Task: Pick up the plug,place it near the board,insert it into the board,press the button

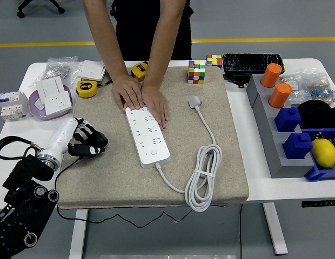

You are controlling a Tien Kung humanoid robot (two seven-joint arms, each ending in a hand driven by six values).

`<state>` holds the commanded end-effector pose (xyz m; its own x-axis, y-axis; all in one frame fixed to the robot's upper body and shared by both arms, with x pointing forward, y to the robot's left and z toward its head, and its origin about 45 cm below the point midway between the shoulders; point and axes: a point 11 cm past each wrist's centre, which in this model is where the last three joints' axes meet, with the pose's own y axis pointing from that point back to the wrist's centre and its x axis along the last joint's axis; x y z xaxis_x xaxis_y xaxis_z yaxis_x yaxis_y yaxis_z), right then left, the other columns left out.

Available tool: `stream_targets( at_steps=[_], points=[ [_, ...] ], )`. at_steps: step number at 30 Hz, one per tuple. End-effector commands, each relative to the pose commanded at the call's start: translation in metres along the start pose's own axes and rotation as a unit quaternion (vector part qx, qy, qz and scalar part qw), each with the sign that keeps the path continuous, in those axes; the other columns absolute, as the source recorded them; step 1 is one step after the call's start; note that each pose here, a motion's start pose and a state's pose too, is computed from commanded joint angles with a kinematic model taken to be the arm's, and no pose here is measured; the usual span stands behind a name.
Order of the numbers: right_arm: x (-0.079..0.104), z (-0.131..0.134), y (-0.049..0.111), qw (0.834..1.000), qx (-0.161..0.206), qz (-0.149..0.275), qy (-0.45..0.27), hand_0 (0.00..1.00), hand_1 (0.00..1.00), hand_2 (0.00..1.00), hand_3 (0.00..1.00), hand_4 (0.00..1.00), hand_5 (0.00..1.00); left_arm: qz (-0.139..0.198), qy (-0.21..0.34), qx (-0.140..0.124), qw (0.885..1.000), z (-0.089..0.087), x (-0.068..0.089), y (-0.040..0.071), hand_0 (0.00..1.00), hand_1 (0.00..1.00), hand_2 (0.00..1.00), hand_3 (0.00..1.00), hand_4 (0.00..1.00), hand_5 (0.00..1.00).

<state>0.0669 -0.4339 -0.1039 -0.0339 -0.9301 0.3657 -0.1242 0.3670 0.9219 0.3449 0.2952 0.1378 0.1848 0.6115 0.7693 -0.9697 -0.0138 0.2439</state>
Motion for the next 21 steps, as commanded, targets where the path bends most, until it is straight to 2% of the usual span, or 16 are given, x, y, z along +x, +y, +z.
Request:
stream_targets(
  at_steps=[4,14,17,21],
  points=[
    [0.0,-0.001,0.0,1.0,0.001,0.0,0.001,0.831,0.723,0.72,0.762,0.998,0.986,-0.003,0.005,-0.015,1.0,0.01,0.002,-0.001,0.328,0.185,0.223,0.26,0.842,0.042],
    [0.001,-0.003,0.0,1.0,0.003,0.001,0.002,0.83,0.724,0.72,0.763,0.998,0.986,-0.025,-0.015,-0.082,0.996,0.056,0.003,-0.012,0.338,0.189,0.219,0.262,0.839,0.039],
    [0.001,-0.002,0.0,1.0,0.0,0.001,0.003,0.83,0.724,0.72,0.763,0.998,0.986,-0.031,-0.031,-0.105,0.994,0.069,-0.003,-0.02,0.338,0.189,0.219,0.262,0.839,0.039],
    [0.0,-0.003,0.0,1.0,0.0,0.0,0.002,0.829,0.722,0.72,0.763,0.998,0.987,-0.042,-0.051,-0.116,0.991,0.073,-0.014,-0.029,0.337,0.188,0.219,0.261,0.84,0.04]
  ],
)
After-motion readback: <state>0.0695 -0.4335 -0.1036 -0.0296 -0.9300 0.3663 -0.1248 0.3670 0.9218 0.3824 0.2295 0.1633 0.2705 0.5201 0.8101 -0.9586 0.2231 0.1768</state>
